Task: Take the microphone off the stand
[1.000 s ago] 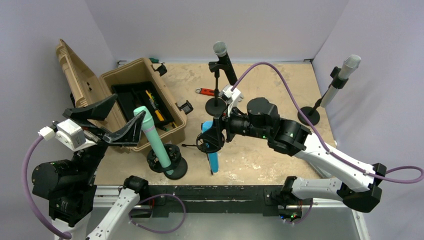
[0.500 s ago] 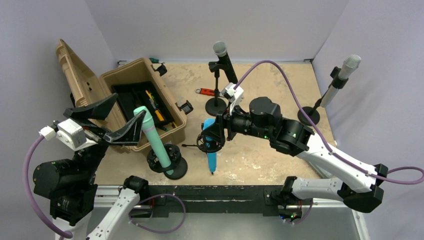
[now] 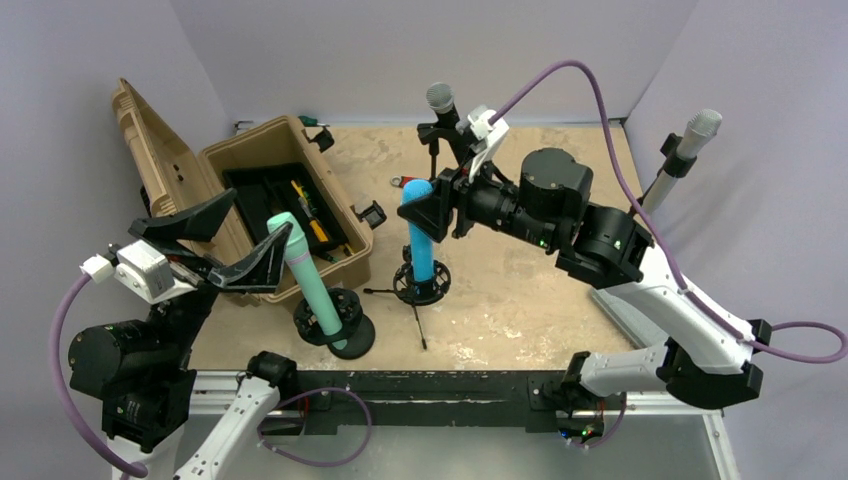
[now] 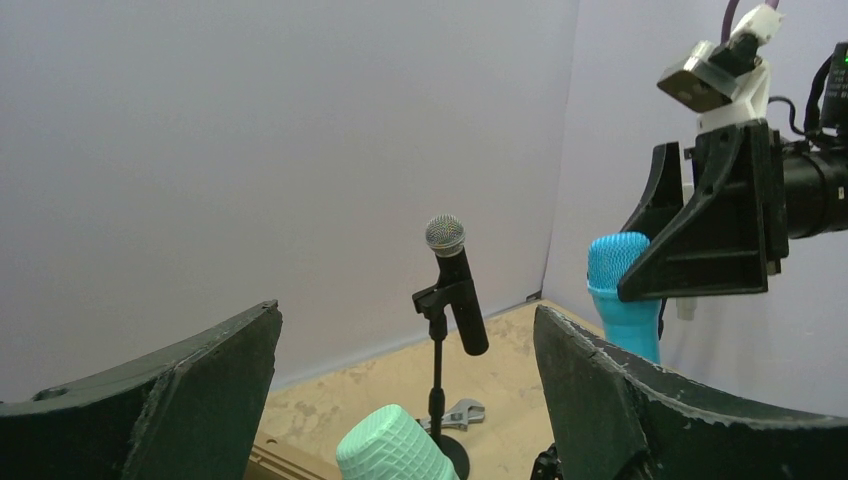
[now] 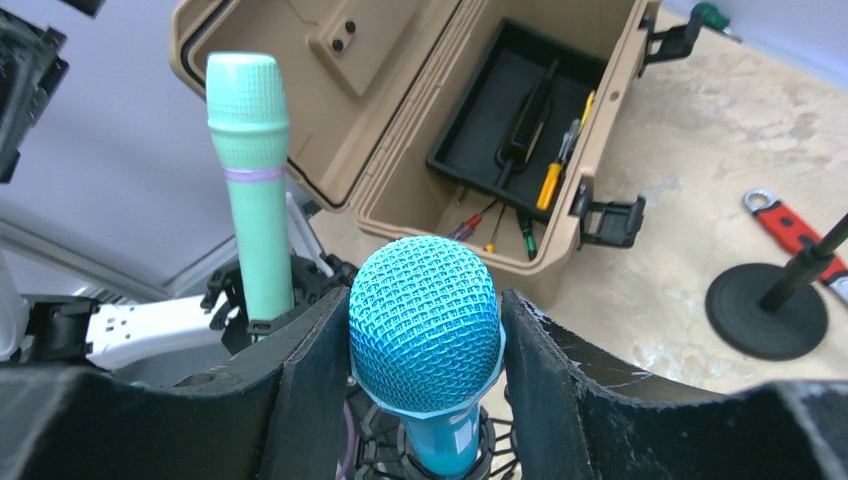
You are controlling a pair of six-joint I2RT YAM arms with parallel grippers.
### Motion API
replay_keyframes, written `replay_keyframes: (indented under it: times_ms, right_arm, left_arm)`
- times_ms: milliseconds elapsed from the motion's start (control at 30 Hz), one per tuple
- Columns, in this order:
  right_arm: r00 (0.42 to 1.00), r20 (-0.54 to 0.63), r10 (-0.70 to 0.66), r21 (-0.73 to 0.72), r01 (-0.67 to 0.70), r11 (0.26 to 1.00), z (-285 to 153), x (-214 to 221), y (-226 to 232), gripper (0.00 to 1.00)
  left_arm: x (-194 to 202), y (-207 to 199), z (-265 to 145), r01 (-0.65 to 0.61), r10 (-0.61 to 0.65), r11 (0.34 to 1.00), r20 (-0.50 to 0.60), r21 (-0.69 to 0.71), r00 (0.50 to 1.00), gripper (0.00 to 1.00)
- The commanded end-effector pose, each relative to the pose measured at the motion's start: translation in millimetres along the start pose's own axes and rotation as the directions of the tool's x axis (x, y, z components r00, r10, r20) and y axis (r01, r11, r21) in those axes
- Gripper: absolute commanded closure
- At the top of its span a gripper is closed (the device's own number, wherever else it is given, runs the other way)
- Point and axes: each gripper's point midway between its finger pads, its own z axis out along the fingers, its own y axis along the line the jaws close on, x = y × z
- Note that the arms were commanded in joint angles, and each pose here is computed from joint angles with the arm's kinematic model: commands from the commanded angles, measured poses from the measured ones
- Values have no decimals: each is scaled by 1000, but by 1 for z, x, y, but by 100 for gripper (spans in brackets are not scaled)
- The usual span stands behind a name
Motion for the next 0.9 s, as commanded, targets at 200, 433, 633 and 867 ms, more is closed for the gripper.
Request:
replay_keyframes:
  times_ms: [200, 433, 633, 867]
  right_arm:
    - [962, 265, -72, 117, 42, 992, -31, -107, -3, 100]
    - [891, 438, -117, 347, -48, 937, -88, -154, -42, 100]
    - [856, 451, -252, 714, -177, 677, -151, -137, -118, 100]
    - [926, 200, -322, 948, -100, 301, -142, -72, -213, 100]
  left_arm:
    - [-8, -1, 2, -5, 5, 1000, 37, 3, 999, 7]
    - [-8, -3, 3, 3, -4, 1000, 37, 15, 999, 7]
    - [-10, -4, 1, 4, -5, 1000, 43, 18, 999, 7]
    - [-9, -7, 3, 20, -22, 999, 37, 35, 999, 7]
